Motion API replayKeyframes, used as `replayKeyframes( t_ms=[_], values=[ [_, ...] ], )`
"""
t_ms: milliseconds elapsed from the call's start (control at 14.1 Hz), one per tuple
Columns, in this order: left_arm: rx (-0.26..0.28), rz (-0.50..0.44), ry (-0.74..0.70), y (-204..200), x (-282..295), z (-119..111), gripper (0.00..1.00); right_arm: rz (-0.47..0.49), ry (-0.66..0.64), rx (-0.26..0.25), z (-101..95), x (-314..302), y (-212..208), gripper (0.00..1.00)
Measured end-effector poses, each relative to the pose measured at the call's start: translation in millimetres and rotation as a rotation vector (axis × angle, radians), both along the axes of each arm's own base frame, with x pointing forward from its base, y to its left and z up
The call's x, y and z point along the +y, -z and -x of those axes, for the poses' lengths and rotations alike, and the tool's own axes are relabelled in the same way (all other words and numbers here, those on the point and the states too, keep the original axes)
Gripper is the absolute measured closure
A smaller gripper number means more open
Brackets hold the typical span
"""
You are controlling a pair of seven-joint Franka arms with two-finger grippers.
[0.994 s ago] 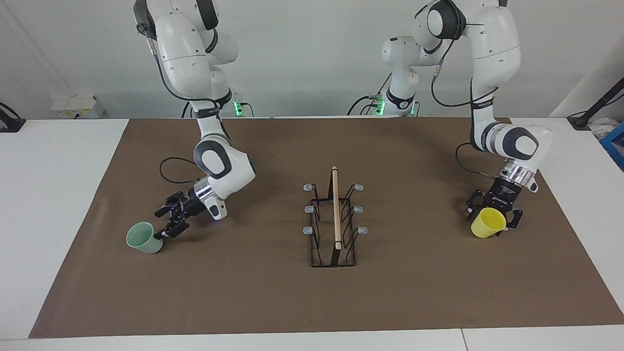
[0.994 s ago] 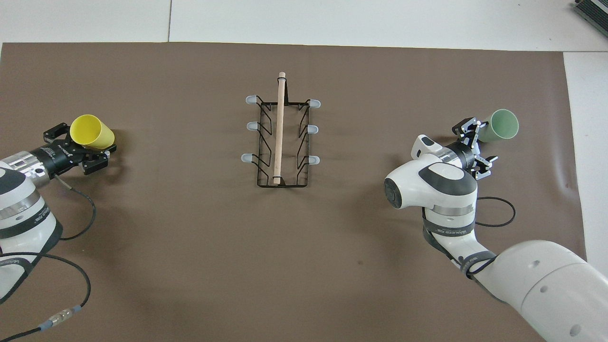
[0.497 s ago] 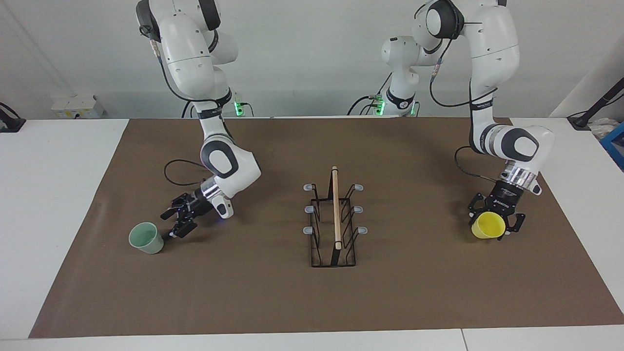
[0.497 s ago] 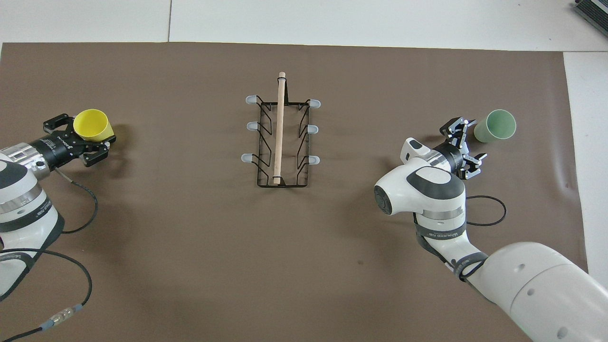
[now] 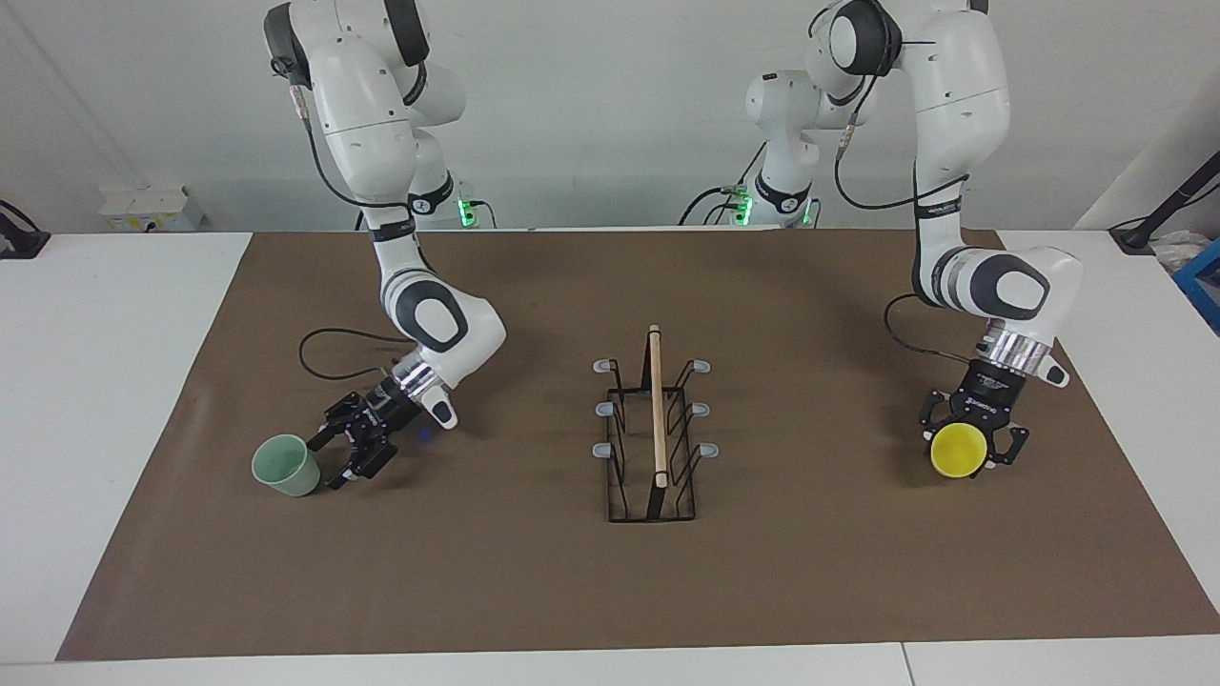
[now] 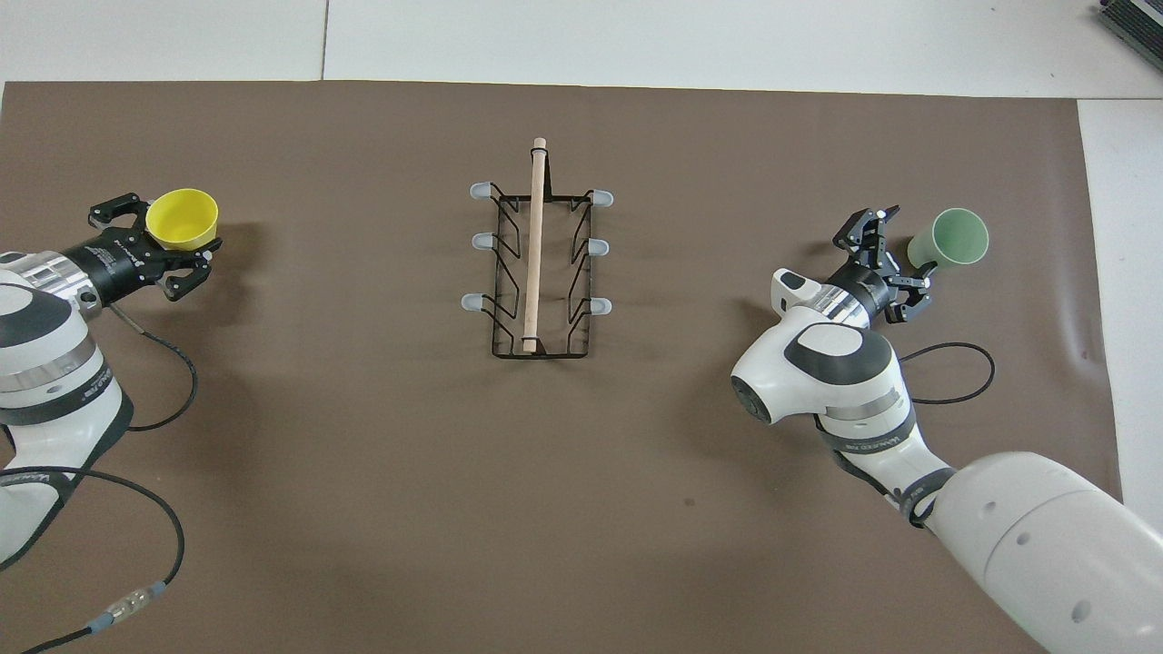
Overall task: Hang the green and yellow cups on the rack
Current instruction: 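Lift the yellow cup with the left gripper toward the rack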
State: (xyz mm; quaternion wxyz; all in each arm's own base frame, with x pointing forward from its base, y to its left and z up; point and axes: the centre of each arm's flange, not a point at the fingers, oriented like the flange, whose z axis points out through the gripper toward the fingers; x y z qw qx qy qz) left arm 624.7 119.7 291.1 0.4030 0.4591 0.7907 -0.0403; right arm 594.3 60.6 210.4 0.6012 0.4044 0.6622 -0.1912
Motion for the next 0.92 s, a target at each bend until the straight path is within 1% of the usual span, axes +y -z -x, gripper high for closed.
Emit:
replayKeyframes(
  t_ms=[142,284,355,568,710,781,923],
  values=[
    [-0.023,-0.113,0.115,-26,-8,-17,0.31,0.003,0.003,0.000,-0.6,-5,0,0.00],
    [-0.043,-0.206,0.207,-50,-22,-25,0.31,0.010,-0.007,0.000,-0.6,-5,1,0.00],
    [-0.059,-0.255,0.232,-63,-27,-26,0.31,0.011,-0.008,0.003,0.0,-6,2,0.00],
    [-0.128,-0.396,0.238,-102,-33,-28,0.31,0.014,-0.010,0.018,5.5,-6,7,0.00],
    [-0.145,-0.549,0.349,-125,-42,-29,0.31,0.010,-0.009,0.027,11.7,-6,13,0.00],
    [-0.157,-0.608,0.406,-138,-51,-30,0.31,0.003,-0.007,0.026,15.0,-7,17,0.00],
    [-0.199,-0.673,0.480,-165,-71,-28,0.31,-0.001,0.007,0.025,17.7,-14,20,0.00]
  ],
)
